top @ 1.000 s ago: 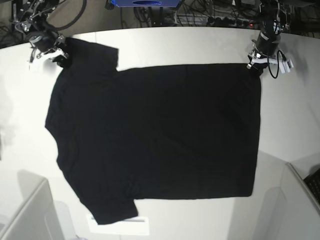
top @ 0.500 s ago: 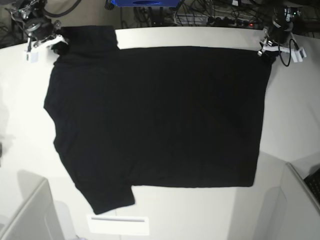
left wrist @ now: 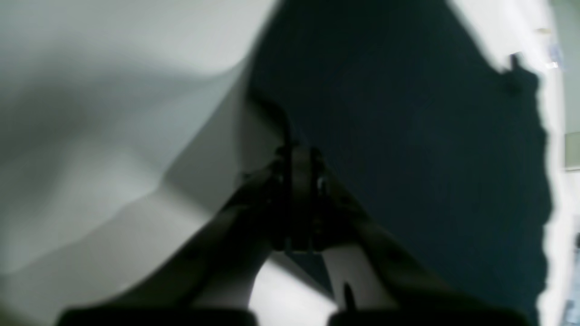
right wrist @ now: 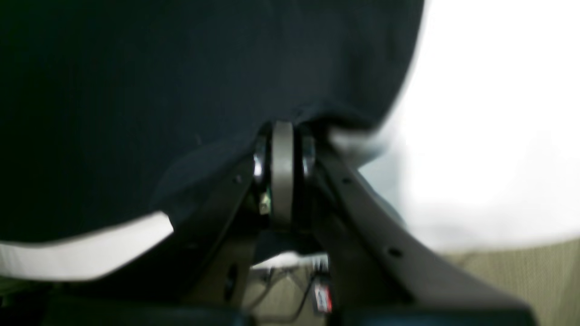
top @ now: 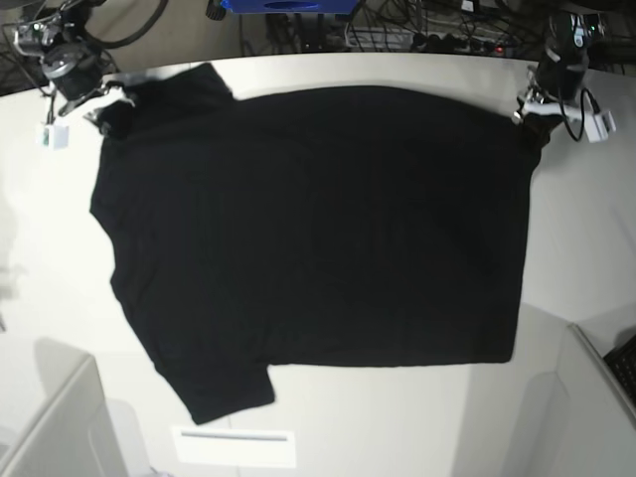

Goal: Fold the T-shirt properly
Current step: 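Grasp the shirt's shoulder corners with both grippers, then lift the shoulders and drag the shirt toward the robot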

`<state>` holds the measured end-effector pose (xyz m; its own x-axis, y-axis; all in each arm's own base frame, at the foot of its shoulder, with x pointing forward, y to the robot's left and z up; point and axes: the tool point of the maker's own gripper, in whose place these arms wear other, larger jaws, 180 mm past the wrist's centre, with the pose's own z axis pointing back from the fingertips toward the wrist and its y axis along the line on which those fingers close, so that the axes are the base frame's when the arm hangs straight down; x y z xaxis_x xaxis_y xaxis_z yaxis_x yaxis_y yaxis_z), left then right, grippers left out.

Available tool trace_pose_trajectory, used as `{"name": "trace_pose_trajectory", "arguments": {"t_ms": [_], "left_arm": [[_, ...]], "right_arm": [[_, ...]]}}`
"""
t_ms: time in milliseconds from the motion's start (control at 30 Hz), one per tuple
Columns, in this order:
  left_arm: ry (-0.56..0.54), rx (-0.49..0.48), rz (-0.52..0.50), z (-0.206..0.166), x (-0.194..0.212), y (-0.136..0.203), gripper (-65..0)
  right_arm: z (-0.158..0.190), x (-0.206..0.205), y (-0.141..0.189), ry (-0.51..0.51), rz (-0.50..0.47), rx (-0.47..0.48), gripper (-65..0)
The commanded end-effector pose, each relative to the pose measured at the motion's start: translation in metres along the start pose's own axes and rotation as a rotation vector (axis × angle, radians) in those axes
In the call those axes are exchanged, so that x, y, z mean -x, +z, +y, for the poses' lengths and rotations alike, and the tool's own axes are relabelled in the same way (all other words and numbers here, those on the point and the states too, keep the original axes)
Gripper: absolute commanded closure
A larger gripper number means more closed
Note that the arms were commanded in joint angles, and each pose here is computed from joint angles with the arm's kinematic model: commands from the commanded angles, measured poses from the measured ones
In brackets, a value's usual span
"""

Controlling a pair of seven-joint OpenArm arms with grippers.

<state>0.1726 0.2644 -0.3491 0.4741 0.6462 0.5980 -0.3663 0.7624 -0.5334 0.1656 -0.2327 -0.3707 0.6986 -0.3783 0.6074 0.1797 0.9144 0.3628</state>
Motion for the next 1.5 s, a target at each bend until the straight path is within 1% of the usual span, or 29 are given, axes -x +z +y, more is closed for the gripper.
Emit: {"name": "trace_pose_trajectory", "arguments": {"t_ms": [0,67,167,267,367,467,600,667,800,867,933,1067,1333,1467], "left_arm": [[0.005,0.043,-0.011,-0.012,-0.010,-0.003,0.0],[0.025,0.075,0.028,-0.021,-0.009,-0.014,0.0],[0.073,0.076,0.032,-0.028,-0.013,-0.024,0.0],[0.099,0.079,0.004,-0.033,-0.022,-0.030,0.0],[0.126,0.057,-0.009,-0.030,-0.029,-0.036,0.0],[0.145,0.046,-0.016,-0.028,-0.032,-0.041,0.0],[0.192,-0.004,-0.012,-0.013,-0.031,-0.049,0.0],[0.203,-0.012,-0.011,-0.010,-0.031,-0.052,0.0],[0.210,0.002,-0.025,-0.015,-0.037,-0.056,0.0],[0.210,0.007,-0.031,-0.017,-0.039,-0.057,0.0],[0.208,0.025,-0.043,-0.023,-0.046,-0.061,0.0],[0.169,-0.010,-0.055,-0.018,-0.049,-0.064,0.0],[0.162,-0.004,-0.082,-0.022,-0.058,-0.067,0.0],[0.162,0.008,-0.094,-0.026,-0.064,-0.069,0.0]], "right_arm": [[0.000,-0.013,0.001,0.024,-0.020,-0.002,0.0],[0.004,-0.025,-0.005,0.041,-0.010,-0.015,0.0],[0.012,-0.044,-0.013,0.049,-0.033,-0.036,0.0],[0.013,-0.060,-0.022,-0.015,-0.065,-0.040,0.0],[0.015,-0.067,-0.035,-0.057,-0.070,-0.063,0.0],[0.008,-0.071,-0.049,-0.078,-0.051,-0.077,0.0],[0.015,-0.072,-0.067,-0.058,-0.005,-0.119,0.0],[0.018,-0.077,-0.073,-0.060,-0.003,-0.133,0.0],[0.019,-0.093,-0.082,-0.108,-0.021,-0.138,0.0],[0.021,-0.103,-0.087,-0.130,-0.046,-0.145,0.0],[0.028,-0.110,-0.093,-0.117,-0.050,-0.162,0.0],[0.041,-0.115,-0.108,-0.091,-0.031,-0.195,0.0],[0.049,-0.129,-0.121,-0.114,-0.046,-0.226,0.0],[0.050,-0.139,-0.126,-0.154,-0.052,-0.225,0.0]]}}
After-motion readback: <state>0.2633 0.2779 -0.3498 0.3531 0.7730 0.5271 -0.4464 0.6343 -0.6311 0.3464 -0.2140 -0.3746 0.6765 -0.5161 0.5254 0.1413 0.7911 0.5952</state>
